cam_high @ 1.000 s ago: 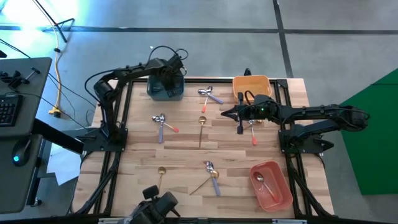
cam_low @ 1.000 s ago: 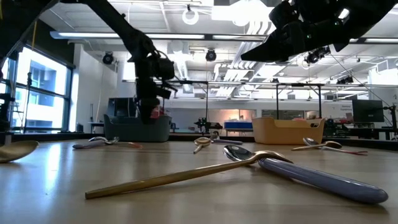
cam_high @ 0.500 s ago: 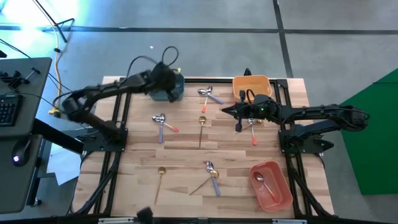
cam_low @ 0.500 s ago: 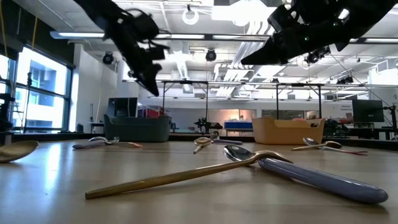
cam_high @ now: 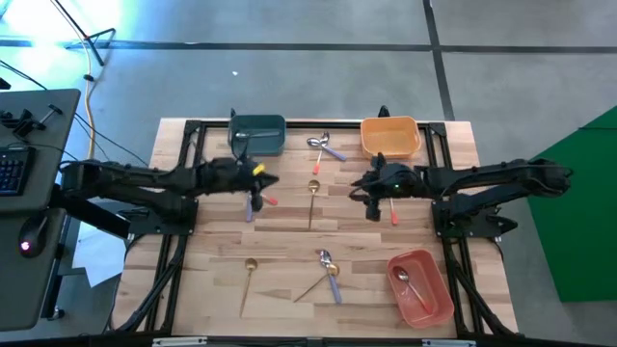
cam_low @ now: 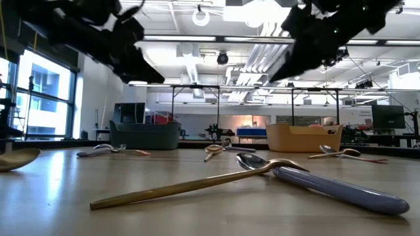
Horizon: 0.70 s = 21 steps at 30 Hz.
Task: Sort silverware by color (type)
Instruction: Put the middle right gold spoon into the yellow bin
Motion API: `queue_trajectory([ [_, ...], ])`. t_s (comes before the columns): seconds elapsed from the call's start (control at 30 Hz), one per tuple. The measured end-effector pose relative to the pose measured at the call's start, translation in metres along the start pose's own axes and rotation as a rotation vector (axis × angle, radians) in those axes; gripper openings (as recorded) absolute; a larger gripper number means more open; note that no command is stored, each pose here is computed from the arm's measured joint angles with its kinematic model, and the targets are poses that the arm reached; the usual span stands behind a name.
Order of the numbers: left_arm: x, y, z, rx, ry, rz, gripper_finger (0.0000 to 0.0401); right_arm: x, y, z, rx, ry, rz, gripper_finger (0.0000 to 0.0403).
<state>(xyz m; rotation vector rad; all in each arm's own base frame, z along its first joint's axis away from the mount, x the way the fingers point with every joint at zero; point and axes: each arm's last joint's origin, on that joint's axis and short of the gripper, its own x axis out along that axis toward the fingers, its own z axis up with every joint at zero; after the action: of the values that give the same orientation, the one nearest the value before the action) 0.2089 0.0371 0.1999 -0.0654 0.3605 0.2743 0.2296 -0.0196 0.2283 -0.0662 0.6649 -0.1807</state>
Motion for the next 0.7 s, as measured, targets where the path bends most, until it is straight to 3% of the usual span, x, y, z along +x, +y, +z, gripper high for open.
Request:
queue_trajectory([
  [0.17, -0.006, -0.023, -0.005, 0.014, -0.066, -0.093, 0.0012, -0.02, -0.012, -0.004, -0.001, 0.335, -0.086, 0.0149],
  [0.3, -0.009, -0.033, -0.006, 0.031, -0.072, -0.092, 0.0012, -0.021, -0.022, -0.015, -0.022, 0.468, -0.039, 0.0149],
  [0.43, -0.01, -0.039, -0.007, 0.039, -0.069, -0.111, 0.0012, -0.007, -0.027, -0.033, -0.019, 0.587, 0.019, 0.0149],
  [0.7, -0.011, -0.042, -0.008, 0.062, -0.062, -0.126, 0.0012, 0.033, -0.028, -0.06, -0.145, 0.782, 0.092, 0.0149],
])
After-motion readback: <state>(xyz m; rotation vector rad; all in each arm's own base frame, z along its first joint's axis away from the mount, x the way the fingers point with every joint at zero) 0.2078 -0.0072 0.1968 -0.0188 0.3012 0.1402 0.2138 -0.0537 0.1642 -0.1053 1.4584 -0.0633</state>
